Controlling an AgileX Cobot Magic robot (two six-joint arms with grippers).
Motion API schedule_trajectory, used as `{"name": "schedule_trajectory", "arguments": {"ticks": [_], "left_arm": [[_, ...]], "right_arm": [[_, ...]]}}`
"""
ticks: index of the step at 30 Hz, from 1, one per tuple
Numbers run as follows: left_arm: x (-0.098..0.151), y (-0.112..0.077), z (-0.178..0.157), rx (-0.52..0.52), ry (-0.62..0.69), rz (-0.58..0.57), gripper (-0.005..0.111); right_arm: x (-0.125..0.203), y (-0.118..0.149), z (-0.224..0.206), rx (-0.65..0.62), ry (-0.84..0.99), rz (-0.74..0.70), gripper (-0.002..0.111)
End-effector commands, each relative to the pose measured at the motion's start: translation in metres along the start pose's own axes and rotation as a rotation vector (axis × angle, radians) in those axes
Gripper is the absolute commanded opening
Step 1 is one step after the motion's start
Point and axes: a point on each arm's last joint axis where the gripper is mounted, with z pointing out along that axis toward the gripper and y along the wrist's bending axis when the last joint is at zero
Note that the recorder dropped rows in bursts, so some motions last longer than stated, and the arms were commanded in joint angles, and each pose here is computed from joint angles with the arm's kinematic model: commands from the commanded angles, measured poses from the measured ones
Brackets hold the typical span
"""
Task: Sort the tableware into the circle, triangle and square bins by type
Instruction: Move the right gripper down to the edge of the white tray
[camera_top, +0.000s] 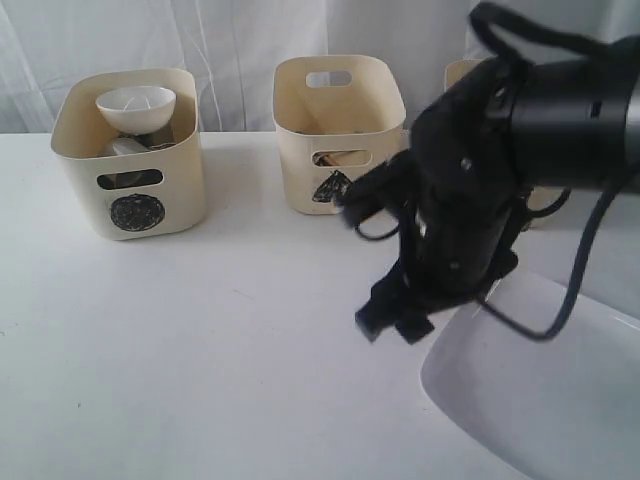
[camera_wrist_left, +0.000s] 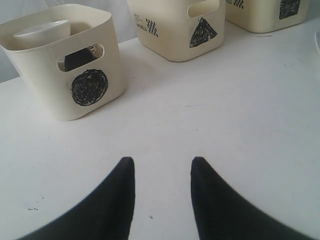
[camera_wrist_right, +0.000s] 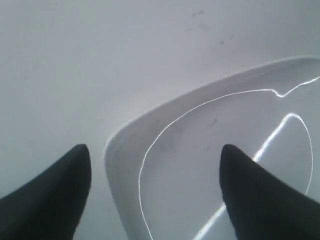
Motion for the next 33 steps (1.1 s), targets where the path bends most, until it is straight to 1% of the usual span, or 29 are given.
{"name": "schedule_trajectory", "arguments": {"ticks": [1, 2, 6, 9, 12, 15, 19, 22, 26, 33], "left_arm": [[0.001, 0.000, 0.000, 0.002, -0.003, -0.012, 0.043], [0.001, 0.000, 0.000, 0.002, -0.003, -0.012, 0.043], [0.001, 0.000, 0.000, 0.002, -0.003, -0.012, 0.043], [0.001, 0.000, 0.000, 0.002, -0.003, -0.012, 0.043], [0.001, 0.000, 0.000, 0.002, -0.003, -0.012, 0.043], [0.001, 0.000, 0.000, 0.002, -0.003, -0.012, 0.043], [0.001, 0.000, 0.000, 0.002, -0.003, -0.012, 0.043], [0.001, 0.000, 0.000, 0.002, -0.003, -0.012, 0.043], [0.001, 0.000, 0.000, 0.002, -0.003, -0.012, 0.043], [0.001, 0.000, 0.000, 0.002, -0.003, -0.012, 0.043]], "right_arm": [[0.014, 0.035, -0.006, 0.058, 0.029, -0.127, 0.068], [0.016, 0.044, -0.008, 0.078, 0.023, -0.147, 0.068], [0.024, 0.064, -0.011, 0.160, 0.002, -0.194, 0.068], [0.030, 0.071, -0.008, 0.212, -0.015, -0.206, 0.068], [0.038, 0.078, 0.002, 0.223, 0.019, -0.205, 0.068], [0.047, 0.079, 0.019, 0.258, 0.073, -0.215, 0.068], [0.051, 0.078, 0.039, 0.326, 0.099, -0.246, 0.068], [0.051, 0.082, 0.051, 0.326, 0.105, -0.273, 0.068], [0.048, 0.088, 0.063, 0.305, 0.084, -0.275, 0.068], [0.046, 0.089, 0.078, 0.349, 0.090, -0.301, 0.068]]}}
